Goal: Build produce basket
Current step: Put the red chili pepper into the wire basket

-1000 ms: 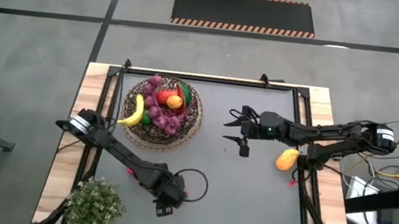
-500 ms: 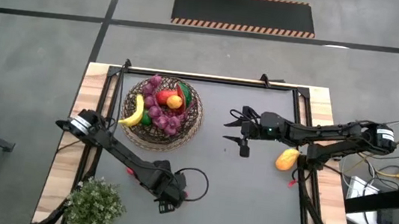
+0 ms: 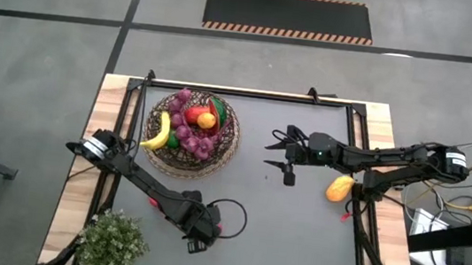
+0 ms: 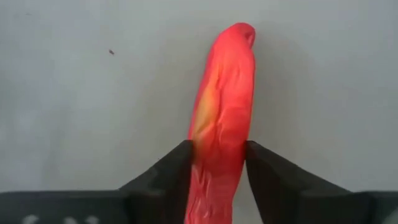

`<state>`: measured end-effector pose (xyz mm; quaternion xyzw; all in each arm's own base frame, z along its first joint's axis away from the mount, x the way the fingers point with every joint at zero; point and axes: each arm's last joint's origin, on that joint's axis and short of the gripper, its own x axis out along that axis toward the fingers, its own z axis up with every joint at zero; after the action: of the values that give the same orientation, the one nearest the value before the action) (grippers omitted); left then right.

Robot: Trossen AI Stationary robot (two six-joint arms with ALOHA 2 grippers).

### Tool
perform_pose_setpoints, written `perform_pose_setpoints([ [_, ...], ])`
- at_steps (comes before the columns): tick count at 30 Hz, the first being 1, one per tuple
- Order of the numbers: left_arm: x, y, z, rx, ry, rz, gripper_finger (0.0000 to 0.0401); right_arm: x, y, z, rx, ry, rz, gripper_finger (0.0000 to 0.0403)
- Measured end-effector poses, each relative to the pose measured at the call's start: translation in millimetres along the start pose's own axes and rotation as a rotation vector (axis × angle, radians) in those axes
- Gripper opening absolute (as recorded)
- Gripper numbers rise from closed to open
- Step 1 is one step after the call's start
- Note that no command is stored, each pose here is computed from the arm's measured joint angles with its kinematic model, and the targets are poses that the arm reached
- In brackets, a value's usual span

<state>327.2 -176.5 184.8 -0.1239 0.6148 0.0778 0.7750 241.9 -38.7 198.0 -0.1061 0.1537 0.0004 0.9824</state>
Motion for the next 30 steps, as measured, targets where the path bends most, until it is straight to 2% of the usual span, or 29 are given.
perform_pose_setpoints([
  [10,-2,0,1,-0.001,-0.032,0.019,0.0007,0,1,-2,-0.014,0.004,0.001,0.0192],
  [18,-22,-4,13,-0.016,-0.155,-0.013,0.0001,0,1,-2,-0.034,0.003,0.001,0.0192],
  [20,-27,-2,14,-0.025,-0.204,0.018,0.0001,0,1,-2,-0.039,0.003,0.001,0.0192],
  [24,-30,1,20,-0.088,-0.388,0.162,0.0,0,1,-2,-0.039,0.001,0.0,0.0192],
  [30,-21,4,21,-0.115,-0.426,0.166,0.0,0,1,-2,-0.038,0.002,0.0,0.0192],
])
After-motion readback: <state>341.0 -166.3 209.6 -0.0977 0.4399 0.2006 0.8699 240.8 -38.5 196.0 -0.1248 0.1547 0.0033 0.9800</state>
